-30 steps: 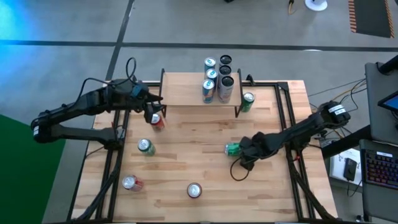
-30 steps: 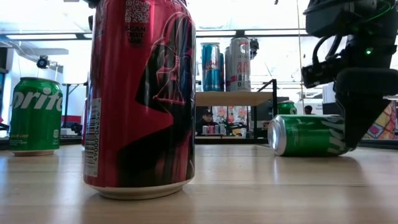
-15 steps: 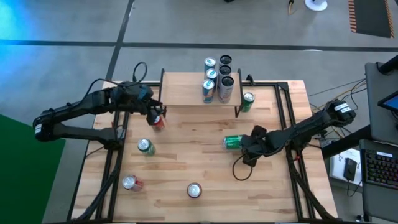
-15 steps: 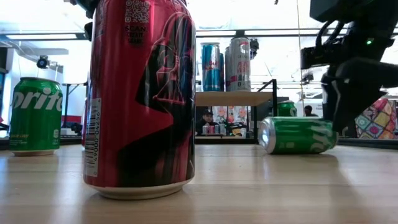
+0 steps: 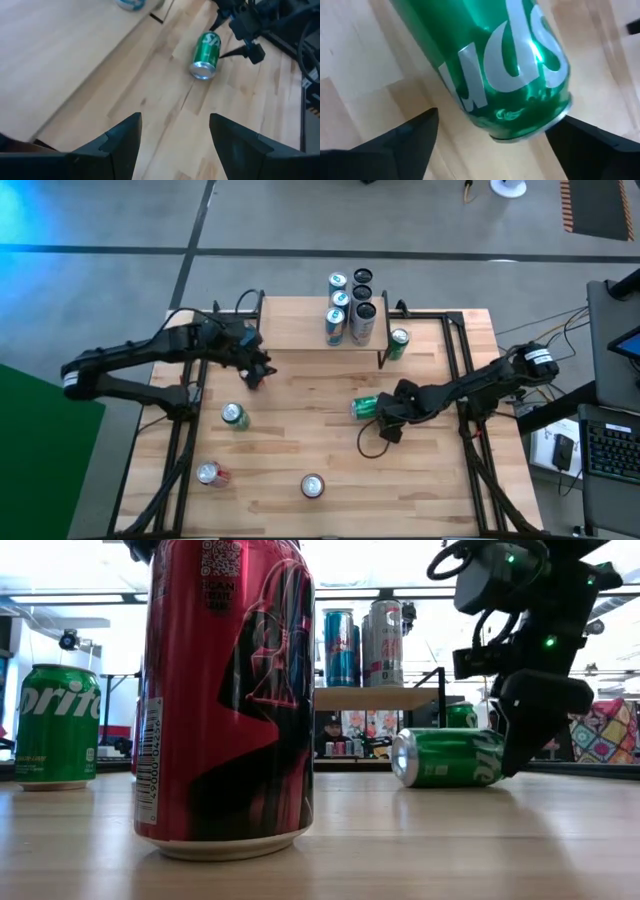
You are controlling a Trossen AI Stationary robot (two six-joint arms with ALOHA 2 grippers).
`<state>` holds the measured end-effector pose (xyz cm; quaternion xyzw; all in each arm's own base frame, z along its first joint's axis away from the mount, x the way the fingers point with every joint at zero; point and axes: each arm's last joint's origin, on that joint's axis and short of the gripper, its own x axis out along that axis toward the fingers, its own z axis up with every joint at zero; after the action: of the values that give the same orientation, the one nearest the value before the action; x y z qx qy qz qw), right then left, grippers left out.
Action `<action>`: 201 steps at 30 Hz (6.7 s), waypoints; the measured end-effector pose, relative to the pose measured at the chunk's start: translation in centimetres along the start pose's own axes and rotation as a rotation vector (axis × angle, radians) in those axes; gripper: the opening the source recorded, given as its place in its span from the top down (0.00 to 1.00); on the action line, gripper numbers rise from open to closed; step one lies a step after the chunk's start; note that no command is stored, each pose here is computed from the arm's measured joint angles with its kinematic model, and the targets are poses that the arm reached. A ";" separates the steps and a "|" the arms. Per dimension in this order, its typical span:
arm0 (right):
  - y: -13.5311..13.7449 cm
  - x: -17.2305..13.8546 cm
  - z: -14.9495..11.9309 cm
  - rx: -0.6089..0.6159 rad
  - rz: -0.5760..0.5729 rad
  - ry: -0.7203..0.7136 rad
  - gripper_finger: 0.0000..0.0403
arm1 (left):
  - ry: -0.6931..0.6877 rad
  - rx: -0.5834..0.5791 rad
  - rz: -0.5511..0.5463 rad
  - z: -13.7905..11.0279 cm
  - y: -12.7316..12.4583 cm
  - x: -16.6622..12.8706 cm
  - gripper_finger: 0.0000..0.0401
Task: Place canned beverage on shelf
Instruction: Put the bottom right green soda can on the shelf
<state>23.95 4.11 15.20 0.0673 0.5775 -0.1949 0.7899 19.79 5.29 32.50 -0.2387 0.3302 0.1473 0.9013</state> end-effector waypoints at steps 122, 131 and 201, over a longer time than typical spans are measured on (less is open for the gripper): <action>-1.3 -8.6 11.6 0.381 0.670 -0.263 0.29 | 0.336 0.811 -0.070 5.2 -13.3 11.2 0.15; -0.5 -13.0 11.8 -0.051 0.367 -0.372 0.43 | 0.302 0.723 -0.173 6.2 -12.6 10.9 0.16; 8.8 -7.5 -0.9 -1.394 0.339 0.415 0.07 | 0.211 0.402 0.230 3.7 -8.8 6.8 0.34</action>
<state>24.58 14.16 20.93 -0.3256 0.6860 0.3577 0.5436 30.44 0.57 33.39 -0.0296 0.4700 0.1545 0.8685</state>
